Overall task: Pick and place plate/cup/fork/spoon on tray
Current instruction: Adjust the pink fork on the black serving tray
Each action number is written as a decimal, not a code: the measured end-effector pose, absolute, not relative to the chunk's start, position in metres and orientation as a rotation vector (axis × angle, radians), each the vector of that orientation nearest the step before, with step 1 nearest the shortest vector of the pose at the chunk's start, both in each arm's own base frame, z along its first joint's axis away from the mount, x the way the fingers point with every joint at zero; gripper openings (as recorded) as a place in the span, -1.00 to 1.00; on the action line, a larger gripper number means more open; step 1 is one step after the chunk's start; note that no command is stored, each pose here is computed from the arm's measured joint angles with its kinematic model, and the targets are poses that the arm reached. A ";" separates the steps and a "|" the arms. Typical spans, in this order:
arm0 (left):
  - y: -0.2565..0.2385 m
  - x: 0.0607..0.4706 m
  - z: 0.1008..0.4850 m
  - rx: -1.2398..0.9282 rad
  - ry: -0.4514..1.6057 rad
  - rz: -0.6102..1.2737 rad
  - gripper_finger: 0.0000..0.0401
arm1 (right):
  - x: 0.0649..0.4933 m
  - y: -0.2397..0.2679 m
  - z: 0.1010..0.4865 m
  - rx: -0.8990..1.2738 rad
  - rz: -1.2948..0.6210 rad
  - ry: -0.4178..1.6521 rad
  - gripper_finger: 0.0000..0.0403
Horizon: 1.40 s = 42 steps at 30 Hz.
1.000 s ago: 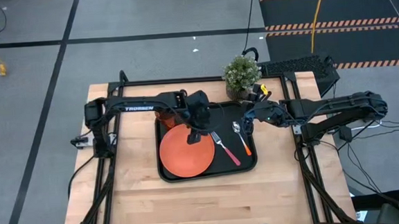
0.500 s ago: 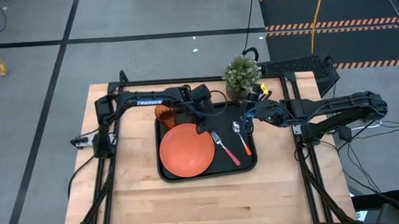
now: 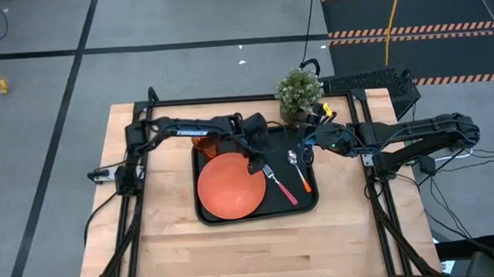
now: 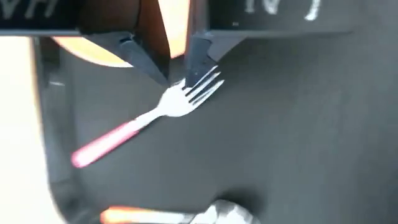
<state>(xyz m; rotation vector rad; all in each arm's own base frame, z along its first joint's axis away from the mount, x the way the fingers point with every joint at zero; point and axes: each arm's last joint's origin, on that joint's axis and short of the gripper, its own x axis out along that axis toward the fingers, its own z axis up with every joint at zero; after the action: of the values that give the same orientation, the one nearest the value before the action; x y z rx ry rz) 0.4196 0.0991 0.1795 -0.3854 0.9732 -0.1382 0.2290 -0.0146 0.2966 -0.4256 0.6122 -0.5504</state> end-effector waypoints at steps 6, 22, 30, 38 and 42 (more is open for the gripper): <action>0.106 0.419 0.163 -0.376 1.033 -0.058 -0.35 | 0.229 -0.015 0.297 -0.414 -0.553 0.609 -0.22; 0.098 0.423 0.170 -0.353 1.061 -0.062 0.27 | 0.228 -0.015 0.287 -0.410 -0.552 0.631 -0.22; 0.091 0.424 0.161 -0.186 1.126 0.044 0.02 | 0.230 -0.015 0.281 -0.459 -0.543 0.602 -0.22; 0.091 0.427 0.157 -0.162 1.119 0.039 -0.13 | 0.231 -0.015 0.283 -0.468 -0.545 0.584 -0.22; 0.092 0.430 0.158 -0.155 1.083 0.040 -0.14 | 0.231 -0.015 0.283 -0.477 -0.543 0.587 -0.22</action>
<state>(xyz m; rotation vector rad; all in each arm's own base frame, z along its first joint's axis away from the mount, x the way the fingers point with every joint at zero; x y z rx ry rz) 0.4298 0.0921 0.1581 -0.1552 1.0826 0.0402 0.2311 -0.0146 0.2825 -0.4767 0.5866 -0.5430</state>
